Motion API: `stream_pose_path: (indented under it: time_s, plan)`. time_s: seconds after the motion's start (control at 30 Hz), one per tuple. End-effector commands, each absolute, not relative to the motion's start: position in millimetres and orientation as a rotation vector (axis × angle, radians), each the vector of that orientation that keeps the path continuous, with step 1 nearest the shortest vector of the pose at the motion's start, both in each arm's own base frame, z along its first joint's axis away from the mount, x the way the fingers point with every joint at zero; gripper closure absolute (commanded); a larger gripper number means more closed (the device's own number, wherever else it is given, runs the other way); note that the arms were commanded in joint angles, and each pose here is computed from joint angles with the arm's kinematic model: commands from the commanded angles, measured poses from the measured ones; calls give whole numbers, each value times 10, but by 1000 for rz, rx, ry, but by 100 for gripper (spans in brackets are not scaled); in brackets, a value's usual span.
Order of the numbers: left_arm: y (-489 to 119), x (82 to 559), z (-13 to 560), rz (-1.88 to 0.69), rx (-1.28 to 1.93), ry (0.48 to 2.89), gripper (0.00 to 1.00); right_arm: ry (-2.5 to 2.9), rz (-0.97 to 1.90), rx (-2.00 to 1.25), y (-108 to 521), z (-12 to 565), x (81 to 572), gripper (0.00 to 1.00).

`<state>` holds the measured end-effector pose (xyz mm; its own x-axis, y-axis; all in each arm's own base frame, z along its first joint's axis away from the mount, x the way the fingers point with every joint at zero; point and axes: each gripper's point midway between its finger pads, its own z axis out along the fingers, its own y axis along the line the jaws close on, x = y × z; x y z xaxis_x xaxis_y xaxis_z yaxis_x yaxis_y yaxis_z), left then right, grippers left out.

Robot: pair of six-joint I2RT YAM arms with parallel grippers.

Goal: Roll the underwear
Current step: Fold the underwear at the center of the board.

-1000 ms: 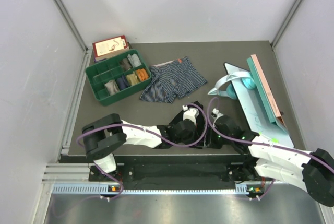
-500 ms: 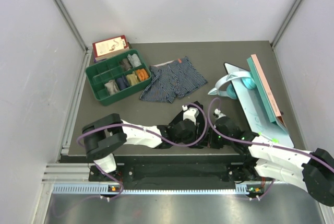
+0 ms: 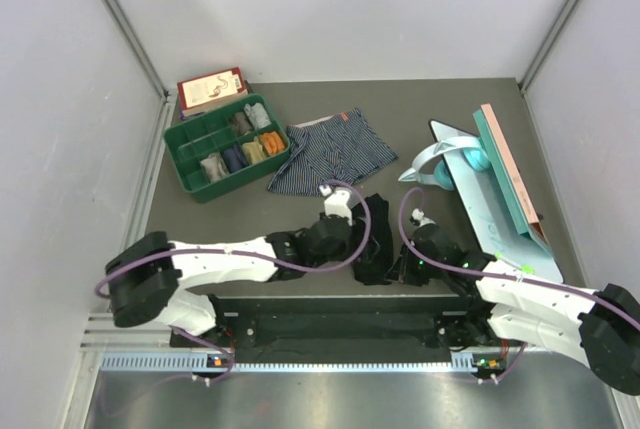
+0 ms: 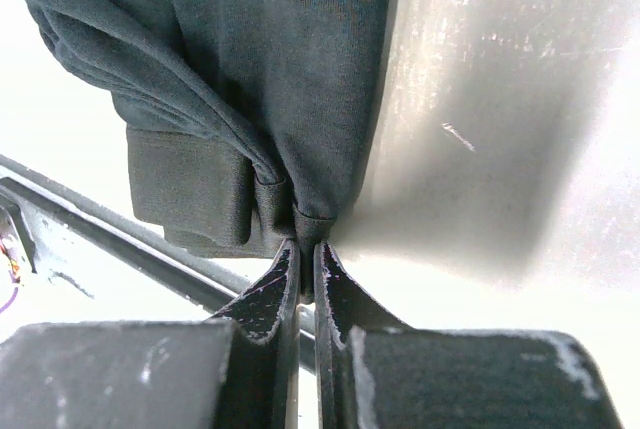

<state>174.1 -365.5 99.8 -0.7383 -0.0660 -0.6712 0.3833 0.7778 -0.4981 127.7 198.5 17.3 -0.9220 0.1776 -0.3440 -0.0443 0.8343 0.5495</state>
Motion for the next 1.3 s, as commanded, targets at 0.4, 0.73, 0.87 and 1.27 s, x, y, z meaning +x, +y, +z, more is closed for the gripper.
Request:
stream_pose_path:
  time_s: [0.4, 0.73, 0.87, 1.27]
  plan:
    - [-2607, 2290, 627, -652, -216, 2300, 26, 2620, 770, 93, 1970, 183, 1310, 100]
    - [-2745, 2378, 445, -673, -253, 2334, 29, 2622, 777, 90, 1979, 195, 1304, 100]
    - [-2749, 2396, 374, -665, -267, 2338, 36, 2622, 778, 85, 1982, 197, 1304, 100]
    - [-2977, 2522, 449, -719, -207, 2312, 90, 2626, 774, 78, 1975, 195, 1296, 100]
